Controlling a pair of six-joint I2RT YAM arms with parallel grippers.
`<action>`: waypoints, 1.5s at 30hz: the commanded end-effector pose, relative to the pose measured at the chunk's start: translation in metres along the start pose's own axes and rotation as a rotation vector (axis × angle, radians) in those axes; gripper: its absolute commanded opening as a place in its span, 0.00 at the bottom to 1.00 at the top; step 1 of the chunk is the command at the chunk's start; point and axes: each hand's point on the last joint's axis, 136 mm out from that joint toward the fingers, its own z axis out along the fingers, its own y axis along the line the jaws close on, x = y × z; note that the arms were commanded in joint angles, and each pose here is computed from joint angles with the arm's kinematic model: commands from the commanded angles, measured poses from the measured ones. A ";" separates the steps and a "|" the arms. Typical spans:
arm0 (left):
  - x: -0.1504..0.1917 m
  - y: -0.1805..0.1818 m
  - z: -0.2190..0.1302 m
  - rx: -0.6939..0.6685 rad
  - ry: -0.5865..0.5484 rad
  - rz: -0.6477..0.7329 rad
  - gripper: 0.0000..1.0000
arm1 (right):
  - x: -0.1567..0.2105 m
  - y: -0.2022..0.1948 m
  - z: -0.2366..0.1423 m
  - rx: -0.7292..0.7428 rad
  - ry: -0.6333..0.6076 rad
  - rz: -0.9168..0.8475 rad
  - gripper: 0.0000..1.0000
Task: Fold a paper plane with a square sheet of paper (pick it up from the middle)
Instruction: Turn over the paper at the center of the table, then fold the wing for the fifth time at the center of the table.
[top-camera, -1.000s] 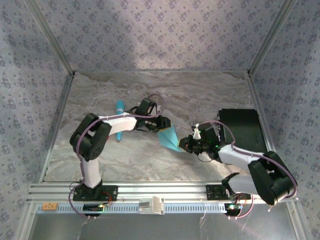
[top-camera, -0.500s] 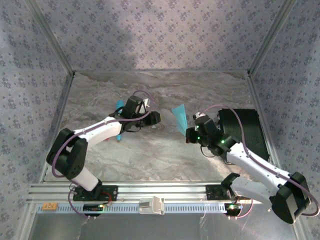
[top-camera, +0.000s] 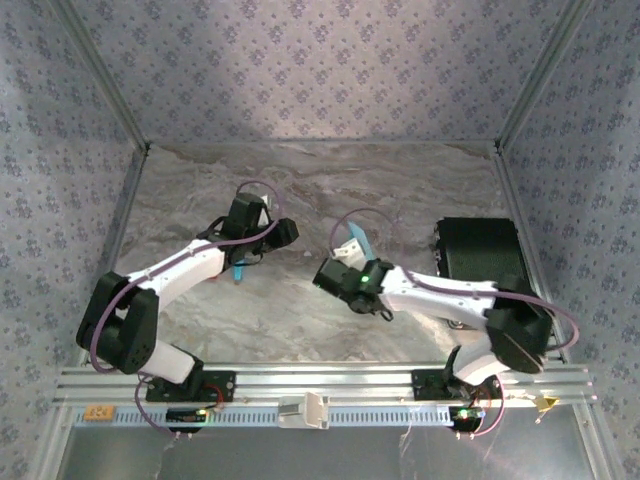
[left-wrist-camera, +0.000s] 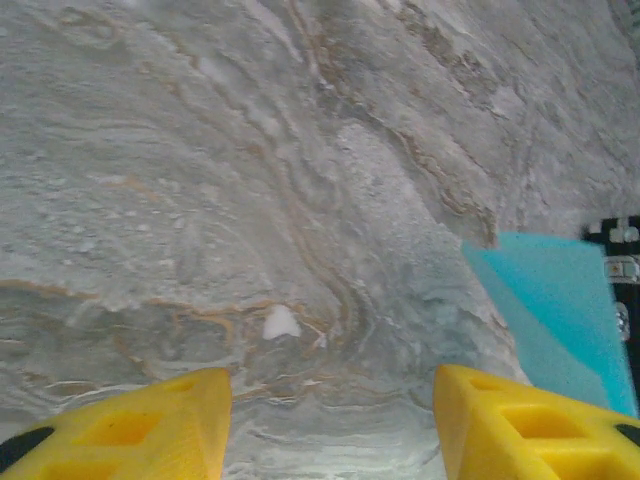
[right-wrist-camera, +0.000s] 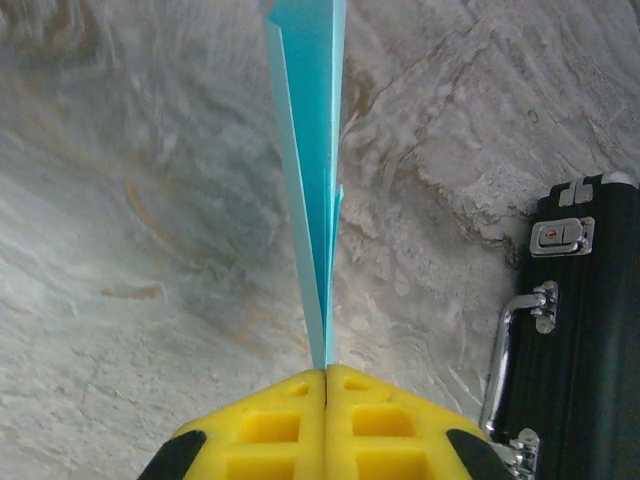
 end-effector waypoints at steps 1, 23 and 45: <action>-0.002 0.012 -0.009 -0.032 -0.016 -0.035 0.55 | 0.005 0.015 -0.001 0.013 0.032 -0.117 0.02; 0.022 0.005 0.025 0.071 0.164 -0.135 0.29 | -0.027 0.066 0.000 -1.048 0.006 0.535 0.17; 0.043 -0.020 0.046 0.137 0.254 -0.103 0.22 | 0.034 0.103 0.073 -0.950 0.409 0.868 0.09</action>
